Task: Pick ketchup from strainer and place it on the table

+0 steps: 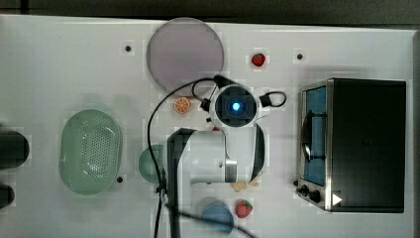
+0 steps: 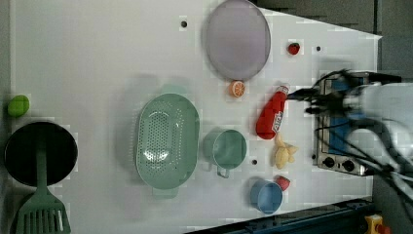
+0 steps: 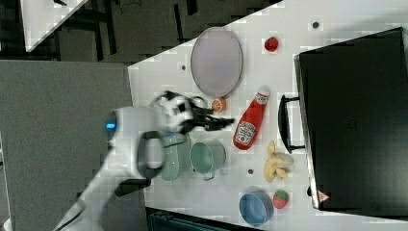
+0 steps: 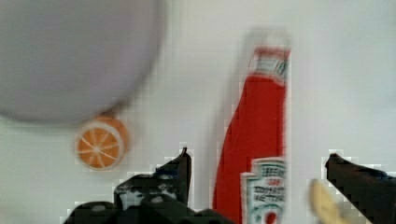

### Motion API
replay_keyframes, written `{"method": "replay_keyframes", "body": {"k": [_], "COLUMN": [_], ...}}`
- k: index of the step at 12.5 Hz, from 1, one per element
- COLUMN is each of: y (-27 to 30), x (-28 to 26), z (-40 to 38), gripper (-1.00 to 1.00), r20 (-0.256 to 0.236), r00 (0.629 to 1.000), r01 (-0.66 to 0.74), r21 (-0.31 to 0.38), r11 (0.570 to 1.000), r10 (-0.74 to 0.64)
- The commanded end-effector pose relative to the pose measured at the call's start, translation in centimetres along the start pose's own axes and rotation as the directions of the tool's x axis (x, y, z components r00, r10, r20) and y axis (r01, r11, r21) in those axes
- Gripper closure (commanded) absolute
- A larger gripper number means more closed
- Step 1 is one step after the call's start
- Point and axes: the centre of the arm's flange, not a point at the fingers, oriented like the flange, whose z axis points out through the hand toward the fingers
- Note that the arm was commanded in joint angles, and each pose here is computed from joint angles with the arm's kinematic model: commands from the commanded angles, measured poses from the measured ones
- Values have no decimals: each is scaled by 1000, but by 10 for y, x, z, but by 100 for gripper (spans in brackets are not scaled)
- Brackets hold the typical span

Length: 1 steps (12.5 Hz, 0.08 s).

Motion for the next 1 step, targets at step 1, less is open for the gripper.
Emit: {"method": "replay_keyframes", "body": {"k": [1], "y": [-10], "x": [17], "z": [-116], "gripper": [-100], "r20": [-81], "r00": [995], "r01": [-50], "r21": [3], "r11": [999], "r10": [50]}}
